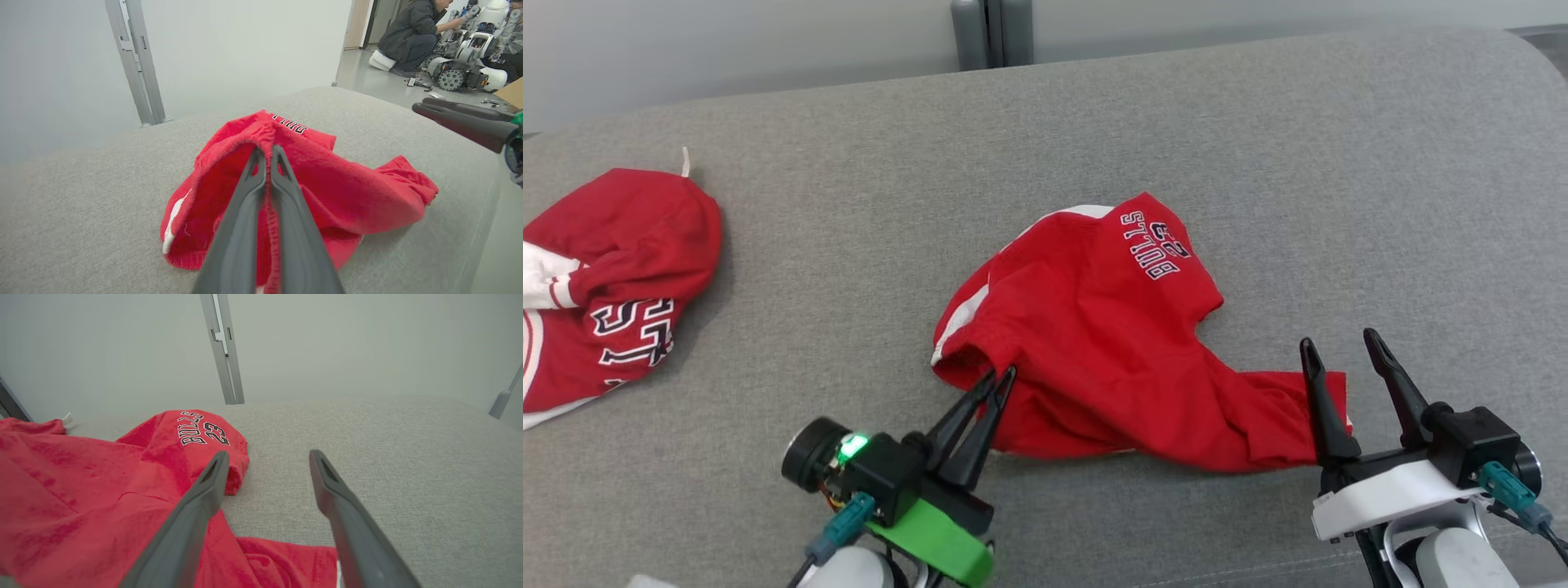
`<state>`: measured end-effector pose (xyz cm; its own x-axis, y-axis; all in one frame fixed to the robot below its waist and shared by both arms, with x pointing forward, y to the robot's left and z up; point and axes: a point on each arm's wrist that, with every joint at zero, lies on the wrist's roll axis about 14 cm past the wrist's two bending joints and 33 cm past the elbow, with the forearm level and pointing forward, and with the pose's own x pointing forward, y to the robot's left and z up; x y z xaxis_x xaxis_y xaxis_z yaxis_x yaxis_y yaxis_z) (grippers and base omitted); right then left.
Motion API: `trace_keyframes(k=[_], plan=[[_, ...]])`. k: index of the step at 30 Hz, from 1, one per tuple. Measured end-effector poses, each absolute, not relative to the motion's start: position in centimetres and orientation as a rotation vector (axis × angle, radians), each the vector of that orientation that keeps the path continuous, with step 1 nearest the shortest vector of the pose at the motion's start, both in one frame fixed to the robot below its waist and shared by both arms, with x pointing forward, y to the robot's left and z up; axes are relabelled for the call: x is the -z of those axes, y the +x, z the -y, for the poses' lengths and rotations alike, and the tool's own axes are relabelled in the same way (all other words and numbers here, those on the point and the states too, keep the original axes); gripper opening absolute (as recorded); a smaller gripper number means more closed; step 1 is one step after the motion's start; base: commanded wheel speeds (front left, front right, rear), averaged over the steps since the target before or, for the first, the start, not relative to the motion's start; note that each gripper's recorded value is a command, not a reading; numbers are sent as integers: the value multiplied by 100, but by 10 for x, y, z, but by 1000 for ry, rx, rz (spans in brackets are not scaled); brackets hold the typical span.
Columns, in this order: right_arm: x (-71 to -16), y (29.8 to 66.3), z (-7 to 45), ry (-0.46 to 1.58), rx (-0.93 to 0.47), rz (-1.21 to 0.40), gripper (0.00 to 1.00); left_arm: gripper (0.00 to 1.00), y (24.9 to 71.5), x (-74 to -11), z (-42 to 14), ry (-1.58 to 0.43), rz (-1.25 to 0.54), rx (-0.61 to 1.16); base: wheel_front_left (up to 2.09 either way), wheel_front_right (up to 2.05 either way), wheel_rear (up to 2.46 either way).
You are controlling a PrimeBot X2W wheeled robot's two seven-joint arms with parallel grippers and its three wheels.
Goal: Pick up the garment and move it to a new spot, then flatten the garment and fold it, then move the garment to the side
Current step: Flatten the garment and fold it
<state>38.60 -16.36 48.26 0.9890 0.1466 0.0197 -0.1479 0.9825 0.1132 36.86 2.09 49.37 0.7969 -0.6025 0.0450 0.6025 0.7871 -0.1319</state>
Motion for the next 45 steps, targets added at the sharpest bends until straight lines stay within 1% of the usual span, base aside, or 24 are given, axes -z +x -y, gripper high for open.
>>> trace_keyframes(k=[6,13,18,24,25,26,27,28,32,40,45], plan=[[-477,387,181,101,-99,-4,100,0,412,-502,-11,-103,45,674,0,0,0],[-467,389,195,92,-56,-33,100,0,454,-477,-1,-69,-27,682,0,0,0],[-460,388,203,91,-28,-54,100,0,471,-454,7,-46,-96,687,0,0,0],[-456,385,209,85,-6,-69,100,0,475,-431,11,-44,-174,680,0,0,0],[-456,384,209,85,-5,-69,100,9,474,-430,12,-48,-180,680,0,0,0],[-457,384,209,85,-4,-68,100,43,474,-431,12,-53,-179,677,0,0,0],[-457,384,209,85,-4,-67,100,84,474,-433,12,-56,-175,676,0,0,0],[-458,383,210,85,-3,-64,100,100,475,-438,13,-60,-162,675,0,0,0],[-459,381,206,89,-12,-62,100,100,474,-453,7,-82,-123,655,0,0,0],[-464,375,195,100,-43,-48,100,100,446,-467,-14,-110,-78,619,0,0,0],[-465,375,188,107,-64,-44,100,100,428,-462,-34,-86,-86,597,0,0,0]])
